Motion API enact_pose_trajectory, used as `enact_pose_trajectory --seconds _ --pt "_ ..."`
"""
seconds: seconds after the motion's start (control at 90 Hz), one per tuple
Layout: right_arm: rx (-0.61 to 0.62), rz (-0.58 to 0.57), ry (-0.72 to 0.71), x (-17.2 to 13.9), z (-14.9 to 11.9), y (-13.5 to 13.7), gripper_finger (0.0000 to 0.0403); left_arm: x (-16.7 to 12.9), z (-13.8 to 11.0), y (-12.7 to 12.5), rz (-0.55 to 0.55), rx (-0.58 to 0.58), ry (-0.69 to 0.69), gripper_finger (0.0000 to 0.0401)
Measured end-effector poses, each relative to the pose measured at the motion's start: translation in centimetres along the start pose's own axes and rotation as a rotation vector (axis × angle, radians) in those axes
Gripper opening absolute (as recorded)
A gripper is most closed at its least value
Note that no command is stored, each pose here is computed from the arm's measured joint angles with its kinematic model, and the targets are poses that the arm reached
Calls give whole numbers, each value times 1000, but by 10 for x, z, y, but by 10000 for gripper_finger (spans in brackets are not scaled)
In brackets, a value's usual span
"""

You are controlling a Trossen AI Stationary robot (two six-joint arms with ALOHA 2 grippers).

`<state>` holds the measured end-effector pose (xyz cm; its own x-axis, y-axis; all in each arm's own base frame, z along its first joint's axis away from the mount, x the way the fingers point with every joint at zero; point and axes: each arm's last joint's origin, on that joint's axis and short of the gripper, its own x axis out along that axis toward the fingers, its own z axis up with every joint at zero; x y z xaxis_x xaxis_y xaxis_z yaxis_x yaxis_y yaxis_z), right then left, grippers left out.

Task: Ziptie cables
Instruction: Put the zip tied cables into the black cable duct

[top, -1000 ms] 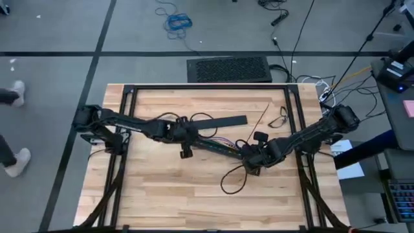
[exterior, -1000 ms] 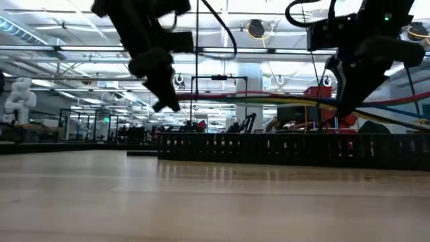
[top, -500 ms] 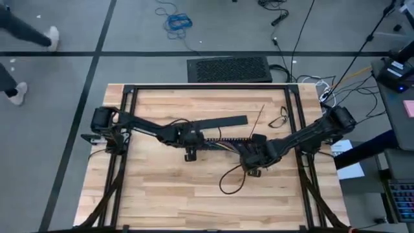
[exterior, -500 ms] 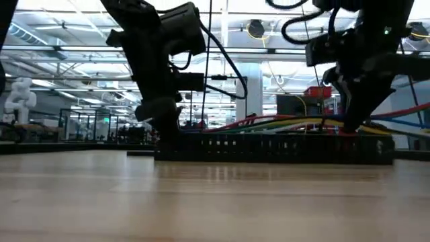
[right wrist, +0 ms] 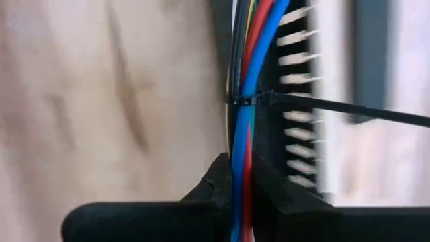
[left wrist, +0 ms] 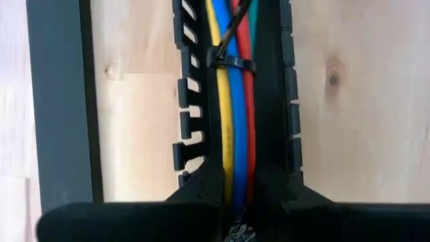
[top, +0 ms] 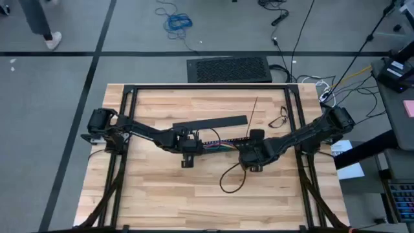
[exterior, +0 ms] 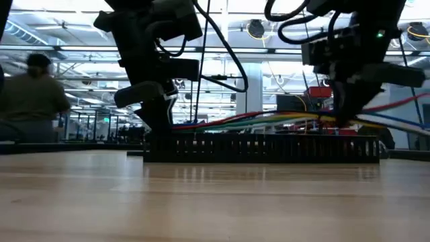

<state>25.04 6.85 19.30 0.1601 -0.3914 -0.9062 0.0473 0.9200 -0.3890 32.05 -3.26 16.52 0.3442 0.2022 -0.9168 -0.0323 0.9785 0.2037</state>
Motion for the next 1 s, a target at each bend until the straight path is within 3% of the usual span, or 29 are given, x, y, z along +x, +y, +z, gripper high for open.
enact_pose_trajectory --seconds 0.344,0.811,1.0 --pt "-51 -29 -19 12 13 -27 11 -4 -7 -14 26 34 40 39" --pt "-186 51 -14 18 12 -29 11 -5 -7 -17 42 26 40 39" --pt "-189 89 -26 29 9 -28 16 -5 -8 -17 45 28 46 39"
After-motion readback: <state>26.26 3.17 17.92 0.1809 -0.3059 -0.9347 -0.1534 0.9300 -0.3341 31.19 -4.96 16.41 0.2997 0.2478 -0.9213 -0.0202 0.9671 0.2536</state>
